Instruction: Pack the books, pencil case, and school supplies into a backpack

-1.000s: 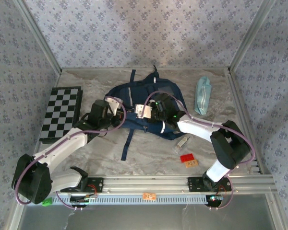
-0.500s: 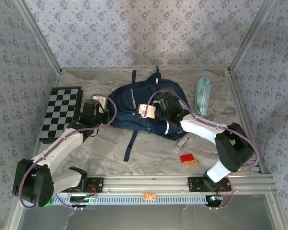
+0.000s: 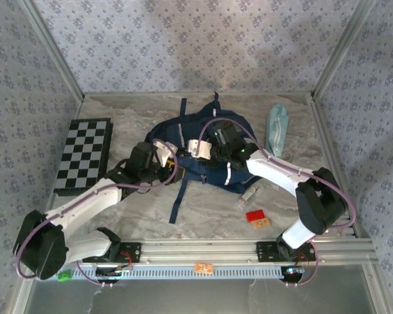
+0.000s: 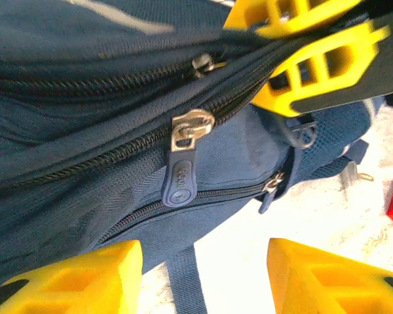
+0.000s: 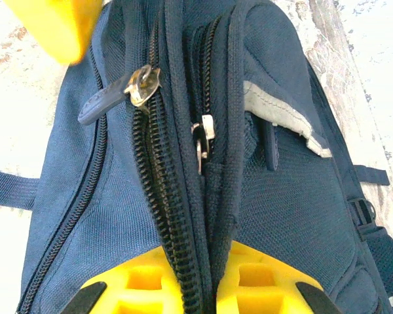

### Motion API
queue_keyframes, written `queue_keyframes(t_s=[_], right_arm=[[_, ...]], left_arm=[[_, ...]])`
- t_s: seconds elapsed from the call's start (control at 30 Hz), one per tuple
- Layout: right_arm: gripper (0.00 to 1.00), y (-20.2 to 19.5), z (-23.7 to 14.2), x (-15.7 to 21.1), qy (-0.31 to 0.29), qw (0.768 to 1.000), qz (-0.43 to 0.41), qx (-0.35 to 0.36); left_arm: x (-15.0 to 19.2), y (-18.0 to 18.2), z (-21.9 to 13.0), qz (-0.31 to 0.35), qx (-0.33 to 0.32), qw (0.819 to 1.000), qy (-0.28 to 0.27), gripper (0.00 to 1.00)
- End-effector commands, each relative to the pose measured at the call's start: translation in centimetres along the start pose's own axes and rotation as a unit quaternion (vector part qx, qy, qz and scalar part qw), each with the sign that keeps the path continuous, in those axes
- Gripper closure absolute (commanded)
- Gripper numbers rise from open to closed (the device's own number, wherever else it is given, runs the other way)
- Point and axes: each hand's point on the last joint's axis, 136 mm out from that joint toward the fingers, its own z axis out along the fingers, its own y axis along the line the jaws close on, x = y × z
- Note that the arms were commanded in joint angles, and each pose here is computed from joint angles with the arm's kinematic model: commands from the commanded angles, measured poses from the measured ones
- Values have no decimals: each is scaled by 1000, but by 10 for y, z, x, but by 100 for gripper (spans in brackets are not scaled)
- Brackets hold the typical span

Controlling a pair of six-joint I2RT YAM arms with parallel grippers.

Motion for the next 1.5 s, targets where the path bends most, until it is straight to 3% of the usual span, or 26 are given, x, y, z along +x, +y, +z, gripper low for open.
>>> queue_keyframes(t_s=[0.0,0.17,0.3,0.4,0.53,0.77,0.93,1.2,1.47], right_arm=[[100,-16,-10,-32,-46,999,-4,5],[100,-14,-8,-32,-45,999,-3,0],[100,-12,-7,-29,-41,999,-1,-2],[100,-10,-7,-28,-39,999,-2,-6],[100,-8,-5,-25,-35,999,-2,-11],[100,-8,-2,-17,-19,1000,-4,-10],[100,-11,-4,-15,-12,1000,-10,1],[100,-20,-10,-7,-1,1000,-16,27],[100,-25,-13,-3,11,998,-27,50]], left_arm=[[-22,-1,8,8,-11,1000,-24,47],[-40,-6,22,15,-14,999,-49,46],[-58,12,19,14,-79,993,-82,46],[-73,13,11,17,-89,990,-112,47],[-86,9,7,30,-86,988,-126,55],[-106,8,-2,30,-94,983,-153,78],[-97,27,-9,21,-130,983,-132,100],[-68,73,-34,-40,-188,974,-120,100],[-53,108,-42,-57,-246,963,-90,100]])
